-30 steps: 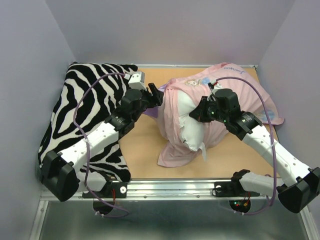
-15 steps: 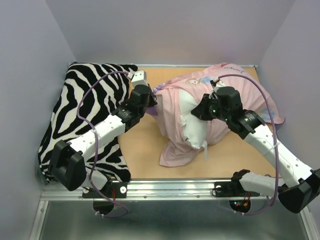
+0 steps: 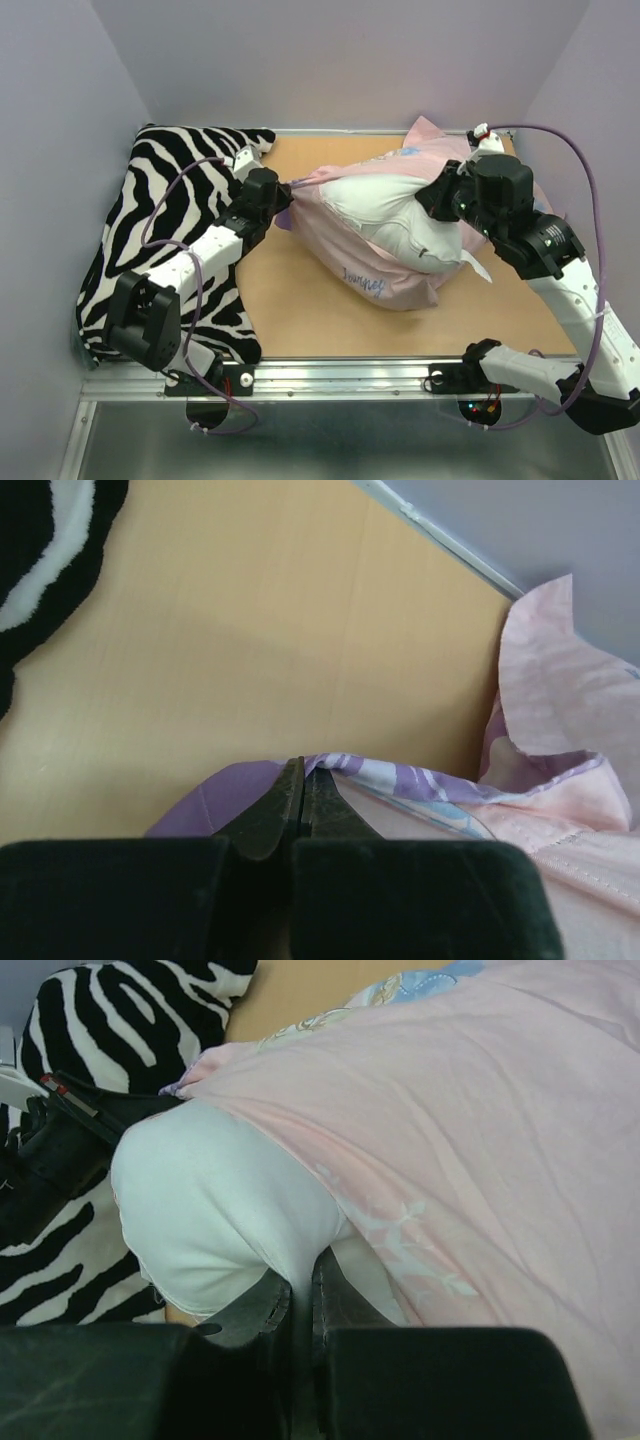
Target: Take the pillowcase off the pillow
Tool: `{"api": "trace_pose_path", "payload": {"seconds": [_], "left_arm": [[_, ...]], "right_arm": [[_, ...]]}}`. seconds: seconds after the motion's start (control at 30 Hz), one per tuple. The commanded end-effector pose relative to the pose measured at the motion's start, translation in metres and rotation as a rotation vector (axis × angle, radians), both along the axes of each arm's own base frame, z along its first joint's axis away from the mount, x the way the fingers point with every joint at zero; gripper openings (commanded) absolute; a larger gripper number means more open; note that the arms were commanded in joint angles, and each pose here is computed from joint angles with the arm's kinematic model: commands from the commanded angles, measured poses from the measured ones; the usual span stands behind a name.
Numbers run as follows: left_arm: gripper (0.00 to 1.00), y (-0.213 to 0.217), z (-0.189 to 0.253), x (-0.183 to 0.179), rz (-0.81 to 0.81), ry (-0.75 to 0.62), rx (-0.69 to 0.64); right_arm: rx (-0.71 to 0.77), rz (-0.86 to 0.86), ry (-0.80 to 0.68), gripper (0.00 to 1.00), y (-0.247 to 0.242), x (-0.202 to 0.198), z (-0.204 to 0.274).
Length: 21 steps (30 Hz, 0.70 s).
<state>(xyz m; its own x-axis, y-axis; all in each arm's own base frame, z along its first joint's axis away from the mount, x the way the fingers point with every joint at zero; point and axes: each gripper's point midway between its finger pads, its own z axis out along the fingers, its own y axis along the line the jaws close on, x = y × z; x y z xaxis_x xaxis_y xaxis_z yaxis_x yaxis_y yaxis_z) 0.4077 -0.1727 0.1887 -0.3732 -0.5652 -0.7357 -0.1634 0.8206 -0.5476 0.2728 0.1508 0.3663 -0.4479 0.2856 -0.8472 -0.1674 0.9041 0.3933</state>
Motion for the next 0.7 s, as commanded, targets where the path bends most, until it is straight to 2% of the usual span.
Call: {"api": "trace_pose_path", "payload": {"seconds": [0.0,0.27,0.4,0.53,0.57,0.6,0.63,0.67], "left_arm": [[0.00,0.047,-0.047,0.009,0.154,0.105,0.094],[0.00,0.039,-0.088,0.011,0.113,0.169,0.056],[0.00,0.013,-0.072,0.022,-0.006,0.109,0.010],[0.01,-0.035,-0.023,0.039,-0.216,-0.032,-0.095],[0.05,-0.056,-0.014,0.034,-0.322,-0.036,-0.156],[0.12,-0.066,0.006,0.036,-0.363,-0.086,-0.195],[0.27,-0.070,0.016,0.034,-0.381,-0.098,-0.215],[0.31,-0.070,0.034,0.032,-0.384,-0.129,-0.228]], "right_arm": [[0.144,-0.207,-0.352,0.01,-0.055,-0.016,0.131],[0.144,-0.263,-0.407,0.00,-0.074,-0.027,0.163],[0.140,-0.177,-0.356,0.01,-0.050,-0.017,0.148],[0.193,-0.006,-0.265,0.01,-0.002,-0.003,0.112],[0.204,0.051,-0.247,0.01,0.010,-0.002,0.102],[0.208,0.072,-0.231,0.01,0.020,0.005,0.086],[0.214,0.082,-0.208,0.00,0.025,0.009,0.075],[0.209,0.099,-0.178,0.00,0.032,0.013,0.063]]}}
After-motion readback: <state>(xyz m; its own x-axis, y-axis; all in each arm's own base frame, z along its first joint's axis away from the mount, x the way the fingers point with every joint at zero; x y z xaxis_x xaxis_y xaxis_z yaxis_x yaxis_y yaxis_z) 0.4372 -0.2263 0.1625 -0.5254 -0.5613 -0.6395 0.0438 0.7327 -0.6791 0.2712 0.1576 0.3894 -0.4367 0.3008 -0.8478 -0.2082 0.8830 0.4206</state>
